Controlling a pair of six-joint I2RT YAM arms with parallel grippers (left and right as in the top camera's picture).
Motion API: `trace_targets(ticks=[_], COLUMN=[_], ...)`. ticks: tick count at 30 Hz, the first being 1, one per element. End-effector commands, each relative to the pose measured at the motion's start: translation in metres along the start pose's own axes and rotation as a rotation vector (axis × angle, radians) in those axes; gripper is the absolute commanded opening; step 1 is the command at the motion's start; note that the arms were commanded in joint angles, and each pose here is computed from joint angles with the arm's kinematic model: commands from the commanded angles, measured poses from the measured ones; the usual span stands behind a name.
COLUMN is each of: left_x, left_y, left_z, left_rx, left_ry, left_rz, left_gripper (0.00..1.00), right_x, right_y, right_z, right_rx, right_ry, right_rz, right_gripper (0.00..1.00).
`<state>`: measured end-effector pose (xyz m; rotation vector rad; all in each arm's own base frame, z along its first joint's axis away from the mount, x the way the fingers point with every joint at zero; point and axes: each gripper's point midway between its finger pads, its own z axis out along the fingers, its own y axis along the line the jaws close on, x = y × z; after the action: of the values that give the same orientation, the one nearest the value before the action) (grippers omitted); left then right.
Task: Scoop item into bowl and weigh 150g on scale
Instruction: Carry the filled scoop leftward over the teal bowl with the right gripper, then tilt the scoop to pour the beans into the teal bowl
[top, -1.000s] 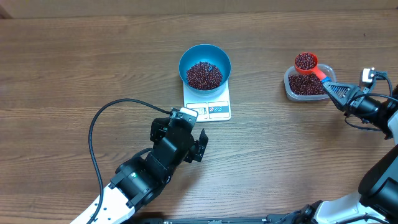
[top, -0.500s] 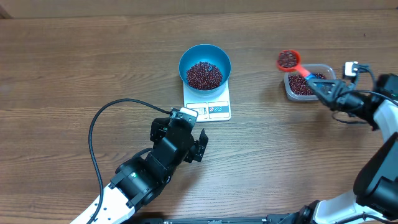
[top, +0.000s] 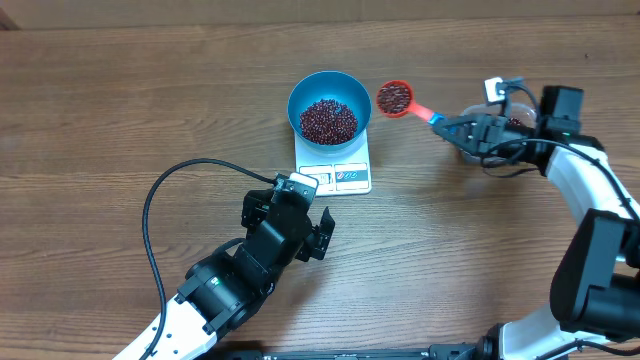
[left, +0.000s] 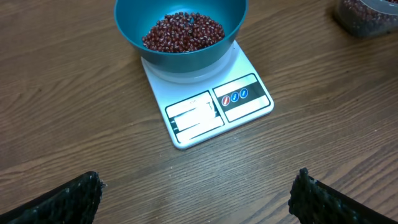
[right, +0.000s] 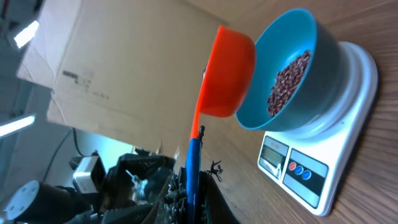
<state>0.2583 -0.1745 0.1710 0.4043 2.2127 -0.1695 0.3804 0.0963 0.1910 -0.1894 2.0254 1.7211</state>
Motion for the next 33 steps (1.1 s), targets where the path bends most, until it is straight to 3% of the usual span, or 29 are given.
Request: trace_targets(ticks=[1,9,15,33], left_x=[0.002,0.002,0.002,0.002], left_y=[-0.002,-0.002,-0.002,-0.002], left_z=[-0.001,-0.001,-0.001,-0.001], left_rx=[0.006,0.006,0.006,0.006], left_ry=[0.001,0.001,0.001,0.001], left_rz=[-0.01,-0.01,-0.01,-0.01], left_gripper=[1.0,1.0,0.99,1.0], right_x=[0.002,0.002,0.003,0.002], right_y=[-0.001,0.004,-0.014,-0.041], right_z=[0.019,0.061,0.082,0.098], right_rx=[0.016,0.051,0.184,0.373], right_ry=[0.033,0.077,0.066,0.122], right_rz=[0.075,0.029,-0.051,-0.556], right_gripper=[0.04,0.04,0.04,0.04])
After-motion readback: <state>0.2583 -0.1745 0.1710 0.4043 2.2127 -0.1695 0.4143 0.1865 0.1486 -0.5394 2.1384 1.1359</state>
